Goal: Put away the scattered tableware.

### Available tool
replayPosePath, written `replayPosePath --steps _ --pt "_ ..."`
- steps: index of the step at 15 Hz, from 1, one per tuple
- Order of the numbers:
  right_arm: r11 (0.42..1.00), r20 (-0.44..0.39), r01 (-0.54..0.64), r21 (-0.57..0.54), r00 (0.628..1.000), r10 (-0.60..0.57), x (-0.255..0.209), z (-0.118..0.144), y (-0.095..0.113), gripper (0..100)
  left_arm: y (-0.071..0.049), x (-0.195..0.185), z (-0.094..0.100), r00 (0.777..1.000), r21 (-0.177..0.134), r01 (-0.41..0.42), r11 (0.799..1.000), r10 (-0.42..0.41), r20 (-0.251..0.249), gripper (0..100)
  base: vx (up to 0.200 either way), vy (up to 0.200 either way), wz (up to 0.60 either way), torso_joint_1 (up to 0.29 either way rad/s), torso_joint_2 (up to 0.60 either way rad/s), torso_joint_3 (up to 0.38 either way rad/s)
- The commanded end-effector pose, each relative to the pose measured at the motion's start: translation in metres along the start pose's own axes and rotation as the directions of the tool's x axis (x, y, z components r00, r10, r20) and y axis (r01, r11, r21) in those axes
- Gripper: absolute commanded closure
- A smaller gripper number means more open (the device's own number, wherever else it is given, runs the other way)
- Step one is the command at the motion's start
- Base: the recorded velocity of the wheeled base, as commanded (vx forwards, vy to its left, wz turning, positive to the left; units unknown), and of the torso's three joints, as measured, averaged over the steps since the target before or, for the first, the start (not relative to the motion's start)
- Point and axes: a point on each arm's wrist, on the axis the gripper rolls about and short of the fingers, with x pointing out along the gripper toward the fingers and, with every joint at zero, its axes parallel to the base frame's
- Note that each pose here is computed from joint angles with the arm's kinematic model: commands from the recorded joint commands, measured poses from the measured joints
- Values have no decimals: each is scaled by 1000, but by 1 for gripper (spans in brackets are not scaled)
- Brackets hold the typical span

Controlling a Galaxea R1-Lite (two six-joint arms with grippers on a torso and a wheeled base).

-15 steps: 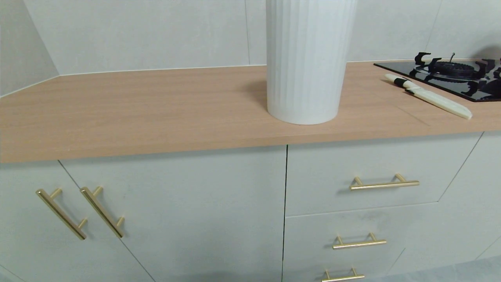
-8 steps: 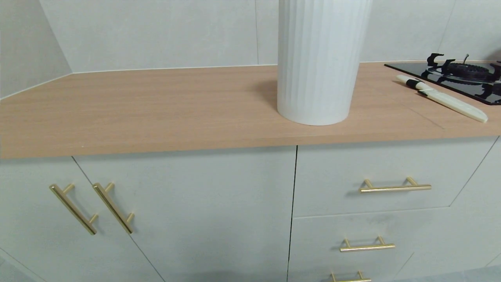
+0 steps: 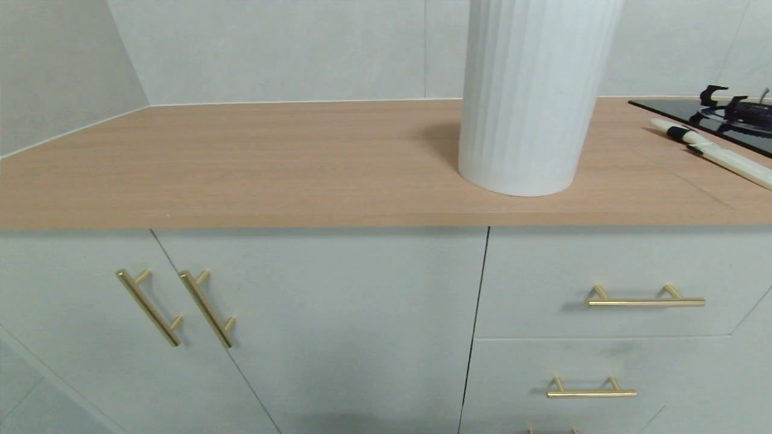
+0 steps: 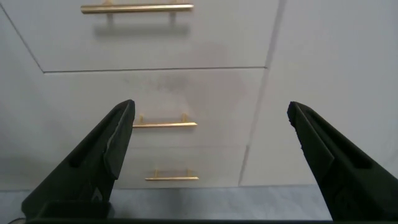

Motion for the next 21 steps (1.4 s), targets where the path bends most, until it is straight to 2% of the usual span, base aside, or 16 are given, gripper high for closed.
replayPosePath --steps 1,8,17,21 --pt "1000 -2 0 0 1000 0 0 0 0 0 0 0 0 1000 0 1 1000 -1 -1 0 0 0 0 0 0 0" --pt "1000 -2 0 0 1000 0 0 0 0 0 0 0 0 1000 4 2 1000 -2 -1 0 0 0 0 0 0 0" --pt "1000 -2 0 0 1000 0 0 0 0 0 0 0 0 1000 1 2 1000 -2 -1 0 0 -200 0 3 3 2" --pt "1000 -2 0 0 1000 0 0 0 0 0 0 0 0 1000 0 1 1000 -1 -1 0 0 0 0 0 0 0"
